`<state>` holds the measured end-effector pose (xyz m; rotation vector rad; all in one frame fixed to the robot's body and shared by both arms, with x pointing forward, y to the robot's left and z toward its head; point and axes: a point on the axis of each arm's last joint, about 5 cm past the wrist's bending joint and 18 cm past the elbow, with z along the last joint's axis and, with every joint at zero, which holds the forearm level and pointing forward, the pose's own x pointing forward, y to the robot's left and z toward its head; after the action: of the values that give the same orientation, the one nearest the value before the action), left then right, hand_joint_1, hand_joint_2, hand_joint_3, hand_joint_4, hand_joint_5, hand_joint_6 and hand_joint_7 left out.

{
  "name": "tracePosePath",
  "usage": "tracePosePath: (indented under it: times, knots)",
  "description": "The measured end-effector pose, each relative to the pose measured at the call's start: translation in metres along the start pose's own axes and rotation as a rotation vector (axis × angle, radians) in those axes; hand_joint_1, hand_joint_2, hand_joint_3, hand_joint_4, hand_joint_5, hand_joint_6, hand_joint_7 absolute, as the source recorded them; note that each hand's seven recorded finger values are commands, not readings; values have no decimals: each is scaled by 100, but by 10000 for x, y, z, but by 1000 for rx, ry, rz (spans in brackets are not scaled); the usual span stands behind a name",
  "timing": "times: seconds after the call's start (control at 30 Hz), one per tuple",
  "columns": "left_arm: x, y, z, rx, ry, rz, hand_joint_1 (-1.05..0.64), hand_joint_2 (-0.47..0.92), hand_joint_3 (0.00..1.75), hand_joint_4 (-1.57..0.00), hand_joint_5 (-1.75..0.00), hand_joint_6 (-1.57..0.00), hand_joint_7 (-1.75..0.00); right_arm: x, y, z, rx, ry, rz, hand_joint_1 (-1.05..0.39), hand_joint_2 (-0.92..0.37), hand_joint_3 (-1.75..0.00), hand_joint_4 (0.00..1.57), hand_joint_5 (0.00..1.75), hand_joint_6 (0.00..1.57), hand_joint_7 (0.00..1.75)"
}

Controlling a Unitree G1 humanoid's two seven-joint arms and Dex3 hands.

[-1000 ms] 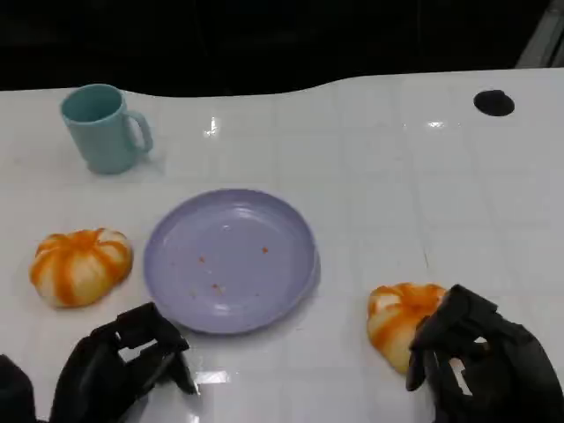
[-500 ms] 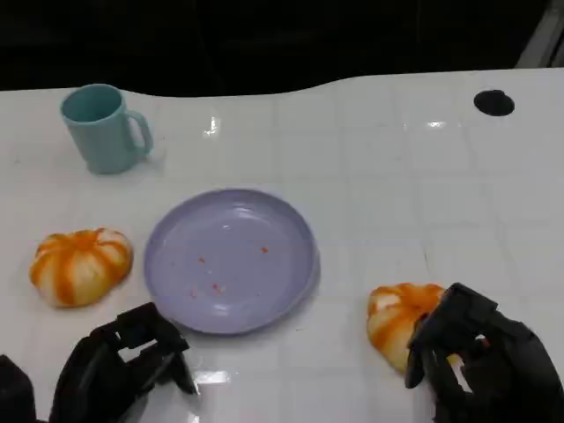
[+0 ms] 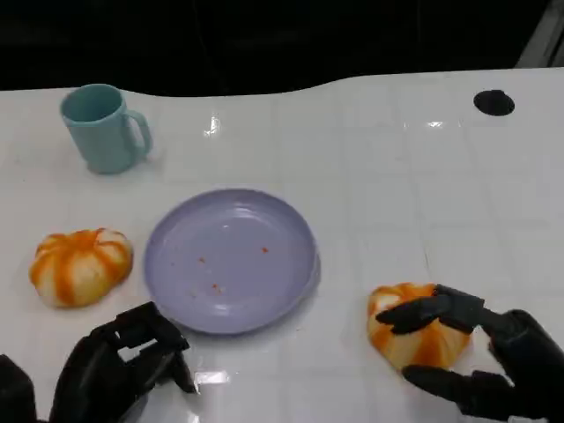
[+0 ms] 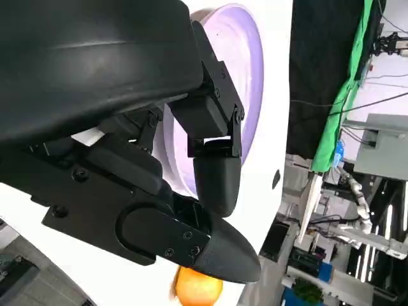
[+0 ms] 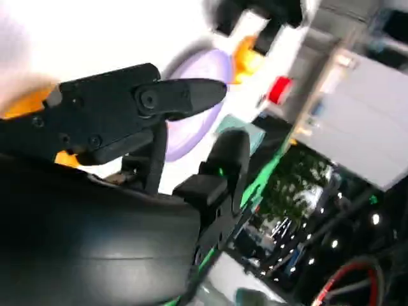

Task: Grasp the bread from the table and place it into the plate.

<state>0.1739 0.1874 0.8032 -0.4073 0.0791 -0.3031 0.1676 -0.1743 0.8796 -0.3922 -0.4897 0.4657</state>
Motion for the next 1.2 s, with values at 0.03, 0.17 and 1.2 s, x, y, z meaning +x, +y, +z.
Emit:
tracePosePath:
  times: [0.03, 0.17, 1.2]
  knots:
    - [0, 0, 0, 0, 0, 0, -105, 79, 0, -77, -167, -90, -115, 5, -30, 18, -39, -2, 9, -55, -92, -17, 16, 64, 30, 37]
    - [2, -1, 0, 1, -1, -1, -105, 79, 0, -76, -167, -90, -114, 34, -146, 116, -185, -11, 68, -55, -92, -14, 11, 48, 31, 16]
    - [38, -36, -4, 2, -2, 11, -105, 78, 0, -77, -166, -90, -115, 346, -240, 372, -767, 168, 329, -62, -91, 0, 6, 26, 28, 2]
